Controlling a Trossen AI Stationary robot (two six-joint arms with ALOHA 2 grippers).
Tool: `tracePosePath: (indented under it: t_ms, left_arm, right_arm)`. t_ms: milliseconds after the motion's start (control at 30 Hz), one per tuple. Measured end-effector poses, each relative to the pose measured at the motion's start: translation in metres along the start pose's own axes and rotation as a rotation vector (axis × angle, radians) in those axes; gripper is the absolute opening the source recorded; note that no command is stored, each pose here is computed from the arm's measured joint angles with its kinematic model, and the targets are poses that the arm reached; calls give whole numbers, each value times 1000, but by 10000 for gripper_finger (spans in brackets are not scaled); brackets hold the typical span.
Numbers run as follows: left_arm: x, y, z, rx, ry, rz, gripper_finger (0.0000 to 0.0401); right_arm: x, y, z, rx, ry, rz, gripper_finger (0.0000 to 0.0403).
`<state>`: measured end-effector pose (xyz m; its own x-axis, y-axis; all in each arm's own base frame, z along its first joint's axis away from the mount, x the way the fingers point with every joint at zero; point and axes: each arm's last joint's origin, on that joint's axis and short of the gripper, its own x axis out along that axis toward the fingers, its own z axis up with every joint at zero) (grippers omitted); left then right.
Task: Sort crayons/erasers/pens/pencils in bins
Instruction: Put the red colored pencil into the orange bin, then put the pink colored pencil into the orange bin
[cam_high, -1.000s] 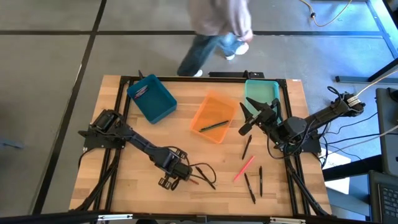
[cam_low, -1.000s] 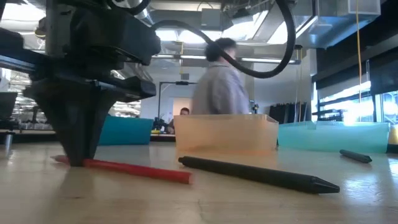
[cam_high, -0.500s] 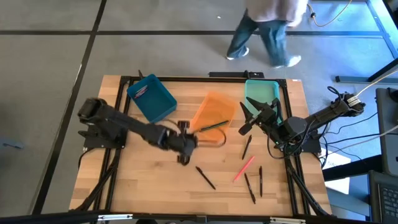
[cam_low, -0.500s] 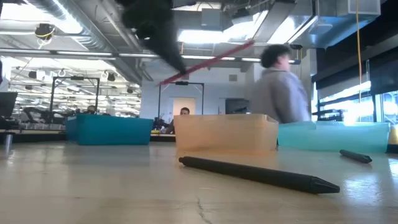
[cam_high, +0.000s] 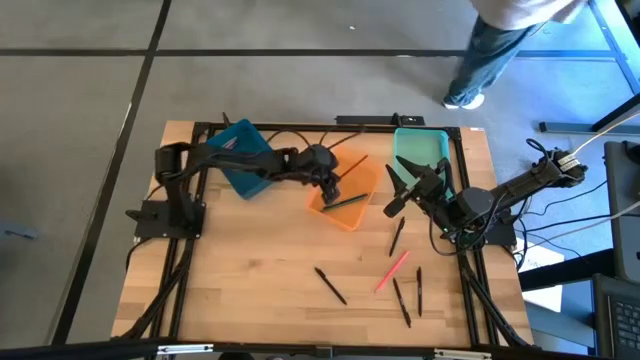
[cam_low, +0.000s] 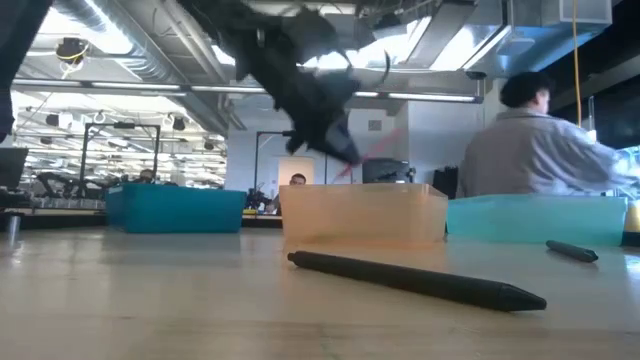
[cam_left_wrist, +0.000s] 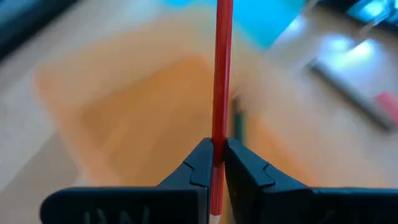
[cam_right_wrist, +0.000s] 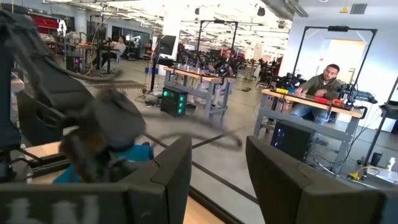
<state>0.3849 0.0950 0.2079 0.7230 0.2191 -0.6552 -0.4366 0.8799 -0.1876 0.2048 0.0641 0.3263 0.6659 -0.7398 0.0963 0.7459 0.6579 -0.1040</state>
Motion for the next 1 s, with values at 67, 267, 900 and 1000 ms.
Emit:
tracePosePath:
  t_ms: [67, 267, 900, 1000]
  left_arm:
    - [10, 11, -6, -32, 41, 30, 31]
    - [21, 22, -12, -80, 80, 47, 52]
    - [37, -101, -11, 255, -76, -258, 98]
    - [53, -122, -2, 308, -82, -280, 97]
  right_arm:
    - [0, 0, 0, -21, 0, 0, 156]
    - [0, 0, -1, -50, 6, -6, 156]
    - [-2, -12, 2, -189, 152, -277, 156]
    - [-7, -9, 4, -149, 116, -212, 156]
